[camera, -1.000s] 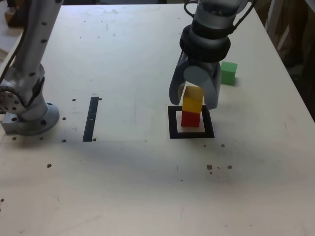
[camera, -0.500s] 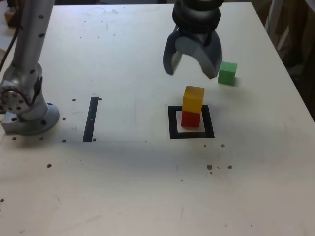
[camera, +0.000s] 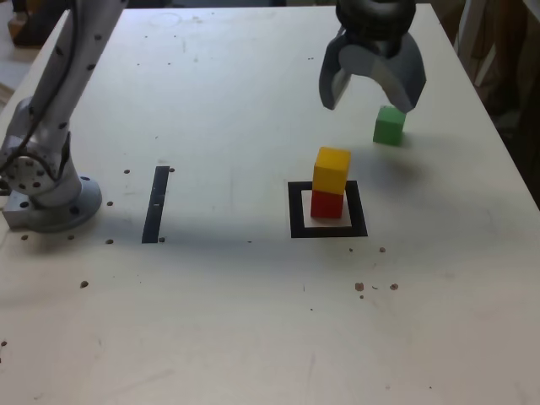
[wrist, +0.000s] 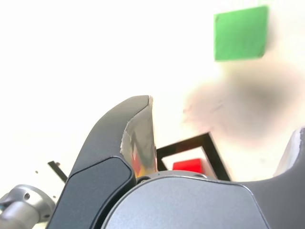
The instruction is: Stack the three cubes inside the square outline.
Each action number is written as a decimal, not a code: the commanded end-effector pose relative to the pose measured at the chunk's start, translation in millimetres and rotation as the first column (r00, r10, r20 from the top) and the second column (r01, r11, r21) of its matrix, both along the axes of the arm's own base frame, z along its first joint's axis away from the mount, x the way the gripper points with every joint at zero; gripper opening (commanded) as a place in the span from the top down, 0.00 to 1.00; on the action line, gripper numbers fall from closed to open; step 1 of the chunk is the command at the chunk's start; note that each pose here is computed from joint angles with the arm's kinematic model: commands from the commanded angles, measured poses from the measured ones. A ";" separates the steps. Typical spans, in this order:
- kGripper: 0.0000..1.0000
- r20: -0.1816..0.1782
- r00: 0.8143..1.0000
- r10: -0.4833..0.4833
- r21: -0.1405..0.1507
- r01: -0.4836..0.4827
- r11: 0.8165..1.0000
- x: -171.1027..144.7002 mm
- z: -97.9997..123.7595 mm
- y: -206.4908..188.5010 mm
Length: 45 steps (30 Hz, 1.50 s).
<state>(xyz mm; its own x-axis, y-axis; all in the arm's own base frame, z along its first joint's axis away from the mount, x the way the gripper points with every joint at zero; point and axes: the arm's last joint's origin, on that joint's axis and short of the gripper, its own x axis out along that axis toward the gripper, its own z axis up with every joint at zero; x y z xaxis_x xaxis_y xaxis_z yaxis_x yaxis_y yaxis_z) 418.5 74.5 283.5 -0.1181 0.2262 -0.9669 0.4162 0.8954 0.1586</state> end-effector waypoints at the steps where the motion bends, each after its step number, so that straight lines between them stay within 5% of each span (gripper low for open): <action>1: 0.01 -0.009 1.000 0.004 -0.004 -0.004 1.000 5.3 -4.3 5.8; 25: 0.12 -0.056 0.998 0.026 -0.058 -0.030 0.998 50.4 -54.2 44.7; 33: 0.34 -0.056 0.998 0.034 -0.063 -0.038 0.997 55.1 -59.0 45.5; 41: 0.66 -0.052 0.998 0.039 -0.059 -0.042 0.997 58.3 -63.3 46.4; 45: 0.71 -0.053 0.998 0.039 -0.059 -0.042 0.997 58.7 -64.2 46.5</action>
